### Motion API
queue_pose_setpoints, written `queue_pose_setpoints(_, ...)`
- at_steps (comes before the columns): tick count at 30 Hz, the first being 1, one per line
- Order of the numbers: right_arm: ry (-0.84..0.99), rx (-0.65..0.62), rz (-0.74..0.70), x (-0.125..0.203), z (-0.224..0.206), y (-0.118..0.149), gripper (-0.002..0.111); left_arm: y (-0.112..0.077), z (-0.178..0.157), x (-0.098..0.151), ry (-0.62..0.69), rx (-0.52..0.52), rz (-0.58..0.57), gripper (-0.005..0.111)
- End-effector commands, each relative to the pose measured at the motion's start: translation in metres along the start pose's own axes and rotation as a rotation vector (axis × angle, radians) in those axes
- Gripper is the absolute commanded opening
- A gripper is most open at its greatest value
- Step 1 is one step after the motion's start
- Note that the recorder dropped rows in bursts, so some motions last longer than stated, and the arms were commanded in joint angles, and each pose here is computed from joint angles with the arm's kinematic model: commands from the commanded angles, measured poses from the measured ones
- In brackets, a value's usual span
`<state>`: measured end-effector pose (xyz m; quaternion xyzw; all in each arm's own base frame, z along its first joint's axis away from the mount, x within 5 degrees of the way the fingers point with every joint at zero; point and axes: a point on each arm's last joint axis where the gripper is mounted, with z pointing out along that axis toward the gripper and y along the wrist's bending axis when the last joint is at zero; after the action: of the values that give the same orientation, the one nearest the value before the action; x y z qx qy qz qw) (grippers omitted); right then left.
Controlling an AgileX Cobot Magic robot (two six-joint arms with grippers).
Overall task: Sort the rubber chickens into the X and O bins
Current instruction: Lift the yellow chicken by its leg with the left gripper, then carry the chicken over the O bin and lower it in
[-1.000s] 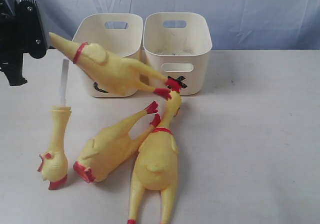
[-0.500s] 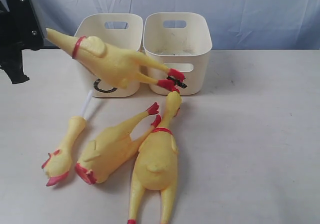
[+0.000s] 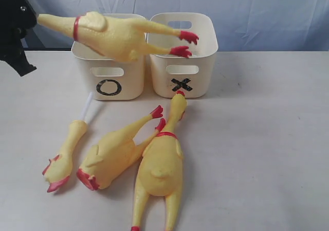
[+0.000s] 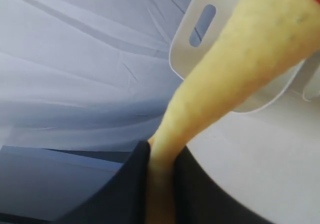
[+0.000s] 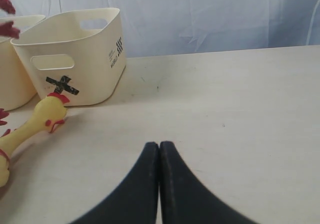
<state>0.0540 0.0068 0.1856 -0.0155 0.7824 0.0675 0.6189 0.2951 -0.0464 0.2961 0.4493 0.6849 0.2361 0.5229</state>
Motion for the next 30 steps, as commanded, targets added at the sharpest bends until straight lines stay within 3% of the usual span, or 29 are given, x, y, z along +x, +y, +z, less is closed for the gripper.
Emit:
queue_pose_setpoints(1,-0.009,0.005,-0.004,0.0,0.0,0.0,0.0,0.017,-0.005,-0.012,-0.038,-0.052,-0.137,0.0)
queue_pose_setpoints(10,-0.009,0.005,-0.004,0.0,0.0,0.0,0.0,0.028,-0.006,-0.02,-0.044,-0.043,-0.324,0.0)
queue_pose_setpoints(14,-0.009,0.005,-0.004,0.0,0.0,0.0,0.0,0.028,-0.006,-0.02,-0.047,-0.039,-0.492,0.0)
queue_pose_setpoints(19,-0.009,0.005,-0.004,0.0,0.0,0.0,0.0,0.027,-0.006,-0.02,-0.046,-0.02,-0.607,0.0)
queue_pose_setpoints(23,-0.009,0.005,-0.004,0.0,0.0,0.0,0.0,0.026,-0.004,-0.026,-0.032,0.074,-0.631,0.0)
queue_pose_setpoints(27,-0.009,0.005,-0.004,0.0,0.0,0.0,0.0,0.031,-0.001,-0.033,-0.023,0.129,-0.761,0.0)
queue_pose_setpoints(30,-0.009,0.005,-0.004,0.0,0.0,0.0,0.0,0.03,0.002,-0.037,0.001,0.201,-0.747,0.0)
